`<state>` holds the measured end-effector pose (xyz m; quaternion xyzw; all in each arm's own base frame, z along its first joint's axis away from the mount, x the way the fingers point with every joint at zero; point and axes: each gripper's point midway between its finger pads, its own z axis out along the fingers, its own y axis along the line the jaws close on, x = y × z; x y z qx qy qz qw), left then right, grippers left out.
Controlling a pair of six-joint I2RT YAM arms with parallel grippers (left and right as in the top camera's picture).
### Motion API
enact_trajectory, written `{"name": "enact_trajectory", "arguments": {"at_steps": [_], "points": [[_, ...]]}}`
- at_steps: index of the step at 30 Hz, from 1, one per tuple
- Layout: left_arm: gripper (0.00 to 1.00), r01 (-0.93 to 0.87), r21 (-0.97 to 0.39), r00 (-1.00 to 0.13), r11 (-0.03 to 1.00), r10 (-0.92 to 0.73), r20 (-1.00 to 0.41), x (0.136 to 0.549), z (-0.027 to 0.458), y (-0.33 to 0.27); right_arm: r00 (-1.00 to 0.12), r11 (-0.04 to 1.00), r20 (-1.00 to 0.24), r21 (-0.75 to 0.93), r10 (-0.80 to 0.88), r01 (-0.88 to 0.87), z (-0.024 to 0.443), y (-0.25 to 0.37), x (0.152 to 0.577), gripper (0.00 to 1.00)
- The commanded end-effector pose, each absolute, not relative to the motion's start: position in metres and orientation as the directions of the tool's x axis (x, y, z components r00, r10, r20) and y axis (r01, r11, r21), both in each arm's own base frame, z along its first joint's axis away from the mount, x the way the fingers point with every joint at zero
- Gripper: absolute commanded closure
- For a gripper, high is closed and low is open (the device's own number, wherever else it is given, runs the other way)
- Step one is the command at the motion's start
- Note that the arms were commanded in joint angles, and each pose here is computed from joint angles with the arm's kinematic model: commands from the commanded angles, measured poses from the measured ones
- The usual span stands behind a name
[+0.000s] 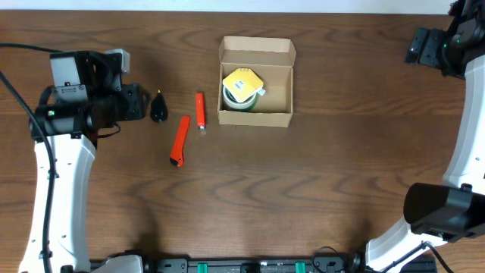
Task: Pack container
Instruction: 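Retract the right arm and lower the left gripper onto the red stapler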
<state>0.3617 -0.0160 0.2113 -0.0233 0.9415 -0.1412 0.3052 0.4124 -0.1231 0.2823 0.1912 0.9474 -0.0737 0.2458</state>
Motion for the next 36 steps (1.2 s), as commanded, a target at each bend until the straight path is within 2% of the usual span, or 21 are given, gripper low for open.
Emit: {"name": "enact_trajectory", "arguments": {"at_steps": [1,4,8,14,21,26,36], "points": [[0.63,-0.059,-0.171,-0.815,0.984,-0.146,-0.560,0.368,0.208,0.005,-0.803,0.911,-0.487,-0.035,0.345,0.412,0.279,-0.125,0.412,0.01],[0.55,-0.045,-0.146,-0.879,0.988,-0.109,-0.464,0.369,0.192,0.003,-0.803,0.910,-0.487,-0.035,0.345,0.412,0.279,-0.125,0.412,0.01],[0.51,-0.001,-0.093,-0.947,0.996,-0.030,-0.320,0.379,0.173,-0.004,-0.803,0.911,-0.487,-0.035,0.345,0.412,0.279,-0.125,0.412,0.01],[0.41,0.121,-0.073,-0.959,0.990,0.098,-0.267,0.416,0.164,-0.040,-0.803,0.910,-0.487,-0.035,0.345,0.412,0.279,-0.125,0.412,0.01],[0.44,0.199,-0.074,-0.970,0.977,0.185,-0.159,0.423,0.109,-0.079,-0.803,0.911,-0.487,-0.035,0.345,0.412,0.279,-0.125,0.412,0.01],[0.48,0.196,-0.069,-0.976,0.978,0.188,-0.106,0.424,0.079,-0.097,-0.803,0.911,-0.487,-0.035,0.345,0.412,0.279,-0.125,0.412,0.01],[0.51,0.167,-0.078,-0.982,0.983,0.159,-0.100,0.433,0.045,-0.129,-0.803,0.910,-0.487,-0.035,0.345,0.412,0.279,-0.125,0.412,0.01]]}}
